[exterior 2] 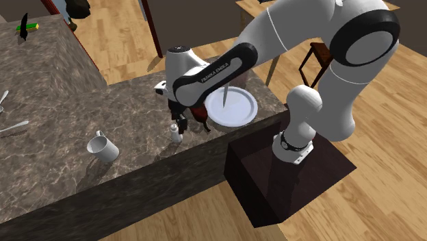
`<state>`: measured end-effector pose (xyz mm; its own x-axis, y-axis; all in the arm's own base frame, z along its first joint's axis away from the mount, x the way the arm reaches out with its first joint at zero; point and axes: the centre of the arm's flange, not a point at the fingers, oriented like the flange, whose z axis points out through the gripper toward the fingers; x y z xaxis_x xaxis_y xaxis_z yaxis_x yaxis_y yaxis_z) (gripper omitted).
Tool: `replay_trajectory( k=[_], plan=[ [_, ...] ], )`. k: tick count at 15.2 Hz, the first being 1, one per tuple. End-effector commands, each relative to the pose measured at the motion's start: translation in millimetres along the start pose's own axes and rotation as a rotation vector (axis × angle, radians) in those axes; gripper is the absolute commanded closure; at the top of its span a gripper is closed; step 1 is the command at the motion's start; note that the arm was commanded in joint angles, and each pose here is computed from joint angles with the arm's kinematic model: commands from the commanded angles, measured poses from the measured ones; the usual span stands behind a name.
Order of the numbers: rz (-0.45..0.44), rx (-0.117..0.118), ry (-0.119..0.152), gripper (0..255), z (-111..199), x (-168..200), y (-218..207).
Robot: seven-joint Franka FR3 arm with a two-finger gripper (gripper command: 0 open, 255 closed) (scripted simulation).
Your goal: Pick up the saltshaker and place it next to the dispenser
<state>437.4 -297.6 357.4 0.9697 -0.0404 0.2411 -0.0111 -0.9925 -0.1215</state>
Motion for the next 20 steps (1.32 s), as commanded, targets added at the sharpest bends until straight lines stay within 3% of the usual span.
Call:
replay_trajectory(
  k=[1,4,11,12,20],
  plan=[
    [0.000,0.000,0.001,0,10.6,0.3,1.3],
    [0.000,0.000,0.001,0,24.2,0.3,1.3],
    [0.000,0.000,0.001,0,24.1,0.3,1.3],
    [0.000,0.000,0.001,255,24.1,0.3,1.3],
    [0.000,0.000,0.001,255,24.1,0.4,1.3]
  ],
)
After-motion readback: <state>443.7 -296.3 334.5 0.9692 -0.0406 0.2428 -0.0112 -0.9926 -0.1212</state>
